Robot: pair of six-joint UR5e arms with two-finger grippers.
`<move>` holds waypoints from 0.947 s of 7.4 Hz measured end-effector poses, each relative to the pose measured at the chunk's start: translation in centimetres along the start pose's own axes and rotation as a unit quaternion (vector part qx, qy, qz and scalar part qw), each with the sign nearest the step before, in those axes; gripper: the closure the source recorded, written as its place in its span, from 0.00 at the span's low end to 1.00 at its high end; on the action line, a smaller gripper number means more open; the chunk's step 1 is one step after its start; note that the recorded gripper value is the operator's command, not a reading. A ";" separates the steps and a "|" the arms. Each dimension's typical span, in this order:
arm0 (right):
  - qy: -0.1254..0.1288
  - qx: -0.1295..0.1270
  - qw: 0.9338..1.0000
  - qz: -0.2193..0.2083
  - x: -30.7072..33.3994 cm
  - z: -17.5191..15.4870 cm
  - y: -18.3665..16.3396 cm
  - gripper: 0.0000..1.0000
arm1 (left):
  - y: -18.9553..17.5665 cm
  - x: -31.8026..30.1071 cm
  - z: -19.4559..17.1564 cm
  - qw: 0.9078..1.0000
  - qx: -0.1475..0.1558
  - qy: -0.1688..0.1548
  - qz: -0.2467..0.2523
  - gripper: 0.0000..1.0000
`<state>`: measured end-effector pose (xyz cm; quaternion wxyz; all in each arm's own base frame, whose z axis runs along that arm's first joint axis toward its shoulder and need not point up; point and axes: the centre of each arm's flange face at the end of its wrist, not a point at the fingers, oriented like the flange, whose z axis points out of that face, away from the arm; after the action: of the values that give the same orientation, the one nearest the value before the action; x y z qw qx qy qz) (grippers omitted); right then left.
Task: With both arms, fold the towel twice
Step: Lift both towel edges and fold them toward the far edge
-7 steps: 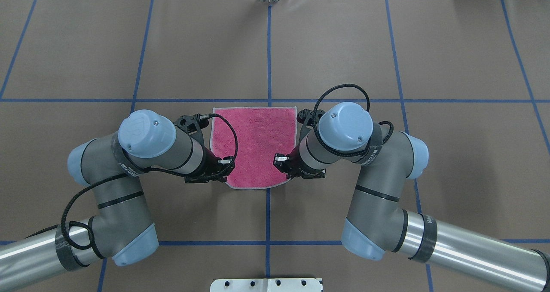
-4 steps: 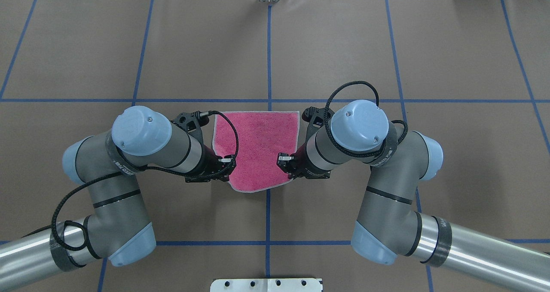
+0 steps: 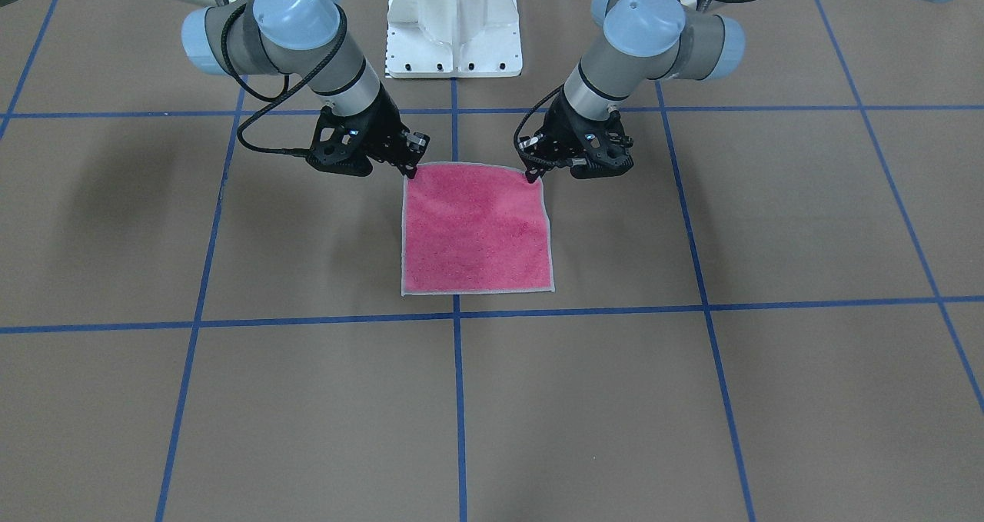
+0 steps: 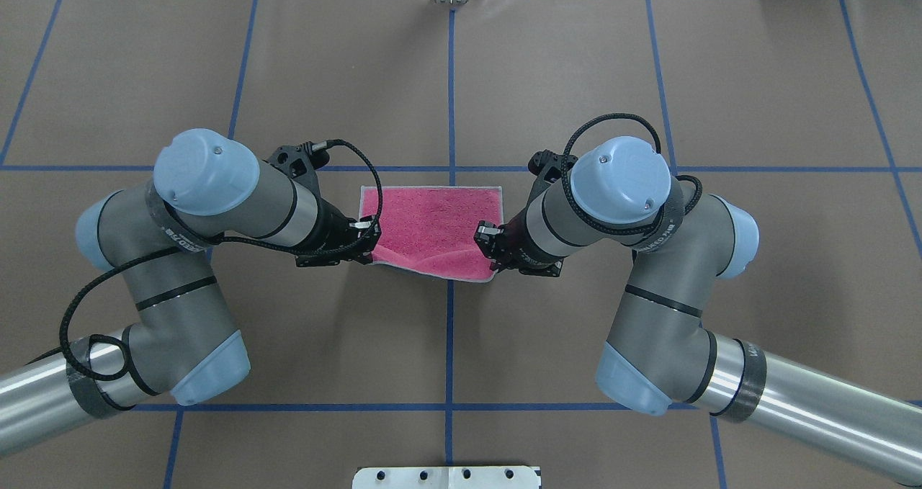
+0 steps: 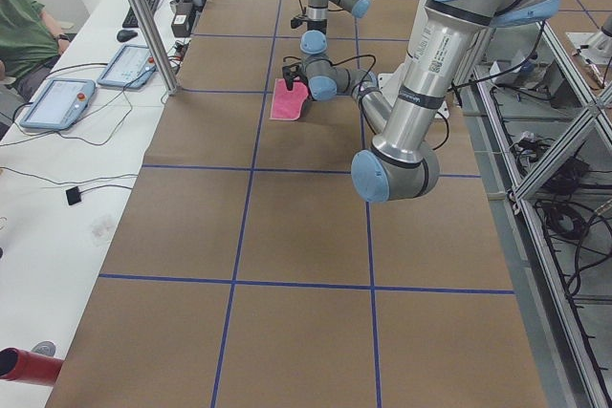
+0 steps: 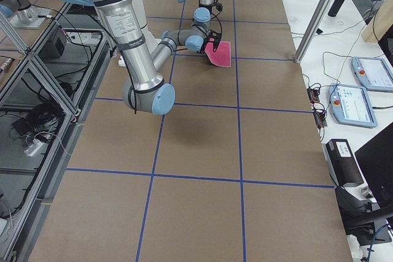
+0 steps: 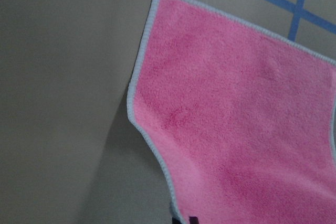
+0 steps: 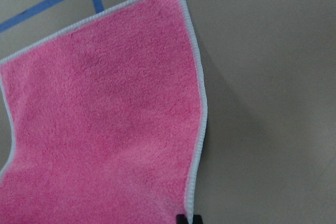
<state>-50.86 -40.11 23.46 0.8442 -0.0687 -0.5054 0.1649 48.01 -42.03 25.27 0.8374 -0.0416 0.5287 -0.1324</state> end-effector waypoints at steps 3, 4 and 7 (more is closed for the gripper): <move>0.001 0.010 1.000 0.007 0.2 1.5 -1.7 1.00 | -1.9 -0.6 0.7 1.000 0.011 -0.009 -0.012 1.00; 0.000 0.014 1.000 0.009 0.4 2.1 -2.7 1.00 | -2.3 -0.8 1.3 1.000 0.012 -0.013 -0.014 1.00; -0.007 0.026 1.000 0.015 -0.1 1.6 -4.7 1.00 | -3.0 -0.4 2.5 1.000 0.015 -0.021 -0.017 1.00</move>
<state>-51.33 -44.65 25.54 0.8394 -0.0531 -0.5061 0.1912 49.58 -45.03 27.33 0.8462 -0.0412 0.5085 -0.1539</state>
